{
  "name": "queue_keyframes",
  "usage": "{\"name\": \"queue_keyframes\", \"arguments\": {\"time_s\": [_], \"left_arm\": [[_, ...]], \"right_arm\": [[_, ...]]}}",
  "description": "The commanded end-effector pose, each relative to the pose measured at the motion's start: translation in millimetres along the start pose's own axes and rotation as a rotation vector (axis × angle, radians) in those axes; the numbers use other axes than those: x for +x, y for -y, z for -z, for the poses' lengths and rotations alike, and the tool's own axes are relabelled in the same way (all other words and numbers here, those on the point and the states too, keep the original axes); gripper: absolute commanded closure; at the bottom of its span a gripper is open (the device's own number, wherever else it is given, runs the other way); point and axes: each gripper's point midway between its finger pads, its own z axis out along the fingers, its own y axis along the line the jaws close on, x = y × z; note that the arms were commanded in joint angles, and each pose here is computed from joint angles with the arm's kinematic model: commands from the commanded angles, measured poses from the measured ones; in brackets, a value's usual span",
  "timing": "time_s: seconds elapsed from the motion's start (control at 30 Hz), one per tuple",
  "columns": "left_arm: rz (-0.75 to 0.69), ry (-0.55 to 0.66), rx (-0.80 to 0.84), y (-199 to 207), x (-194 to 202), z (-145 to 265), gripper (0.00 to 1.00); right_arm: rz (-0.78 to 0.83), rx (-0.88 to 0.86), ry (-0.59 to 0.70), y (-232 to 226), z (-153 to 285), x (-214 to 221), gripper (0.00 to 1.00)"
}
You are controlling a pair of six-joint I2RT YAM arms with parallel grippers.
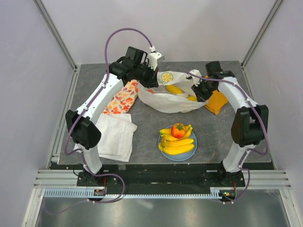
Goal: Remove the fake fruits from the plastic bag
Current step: Adjust the plastic bag at the center of the board.
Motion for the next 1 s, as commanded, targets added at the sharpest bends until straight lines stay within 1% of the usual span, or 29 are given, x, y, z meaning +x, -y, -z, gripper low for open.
{"name": "queue_keyframes", "arguments": {"time_s": [0.0, 0.03, 0.1, 0.13, 0.17, 0.23, 0.27, 0.3, 0.4, 0.47, 0.57, 0.67, 0.7, 0.73, 0.77, 0.8, 0.83, 0.87, 0.9, 0.93, 0.97], "left_arm": [[0.056, 0.062, 0.079, 10.8, -28.6, -7.1, 0.98], [0.049, 0.075, 0.089, 14.3, -35.3, -7.3, 0.98], [0.05, 0.081, 0.099, 16.8, -38.2, -12.5, 0.98], [0.042, 0.087, 0.104, 20.2, -40.9, -13.6, 0.98], [0.04, 0.089, 0.106, 21.8, -41.8, -13.8, 0.98], [0.021, 0.099, 0.11, 27.6, -45.8, -12.3, 0.98], [0.014, 0.098, 0.107, 28.7, -45.4, -13.1, 0.98], [0.006, 0.1, 0.107, 29.4, -46.2, -12.1, 0.98], [-0.001, 0.095, 0.104, 32.8, -43.2, -9.5, 0.98], [-0.002, 0.086, 0.109, 35.6, -38.4, -8.5, 0.98], [-0.006, 0.064, 0.102, 36.3, -29.1, -10.8, 0.98], [-0.016, 0.052, 0.09, 37.7, -25.3, -11.3, 0.98], [-0.031, 0.052, 0.082, 38.6, -25.8, -10.7, 0.95], [-0.045, 0.063, 0.031, 32.7, -31.7, -6.4, 0.73], [-0.058, 0.084, 0.006, 30.3, -39.3, -0.4, 0.63], [-0.1, 0.136, -0.024, 31.4, -57.5, 16.1, 0.54], [-0.123, 0.167, -0.061, 28.8, -68.5, 28.2, 0.48], [-0.151, 0.203, -0.069, 32.2, -79.4, 41.7, 0.47], [-0.228, 0.292, -0.068, 43.2, -101.1, 69.1, 0.45], [-0.268, 0.323, -0.035, 53.8, -106.0, 77.7, 0.38], [-0.306, 0.353, -0.009, 63.8, -111.6, 88.1, 0.35]], "right_arm": [[-0.009, 0.042, -0.172, -2.9, 23.7, 81.2, 0.67], [-0.005, 0.037, -0.264, -8.7, 18.2, 114.6, 0.68], [-0.034, 0.059, -0.308, -5.0, 22.5, 138.2, 0.67], [-0.047, 0.067, -0.316, -4.0, 24.4, 142.7, 0.67], [-0.086, 0.066, -0.293, -4.7, 27.4, 138.6, 0.66], [-0.089, 0.078, -0.188, 1.4, 41.9, 106.9, 0.62], [-0.094, 0.041, -0.116, -3.6, 45.6, 89.2, 0.6], [-0.074, 0.056, -0.048, 1.1, 58.4, 67.0, 0.56], [-0.032, 0.012, 0.07, -7.1, 72.4, 38.2, 0.52], [-0.012, 0.004, 0.108, -8.4, 72.2, 30.8, 0.5], [-0.028, -0.011, 0.153, -10.2, 64.3, 20.4, 0.5], [-0.052, -0.05, 0.161, -12.7, 48.5, 10.3, 0.51], [-0.045, -0.058, 0.171, -15.1, 47.3, 3.4, 0.52], [-0.042, -0.069, 0.178, -17.5, 45.3, -1.2, 0.52], [-0.039, -0.075, 0.176, -19.1, 42.9, -3.0, 0.53], [-0.025, -0.081, 0.175, -23.6, 40.3, -6.7, 0.53], [-0.02, -0.078, 0.173, -25.4, 37.7, -8.9, 0.53], [-0.035, -0.072, 0.172, -25.1, 34.7, -10.3, 0.53], [-0.035, -0.082, 0.174, -28.6, 33.0, -13.4, 0.53], [-0.047, -0.086, 0.173, -29.4, 31.2, -15.2, 0.53], [-0.081, -0.091, 0.161, -29.0, 26.8, -14.6, 0.53]]}}
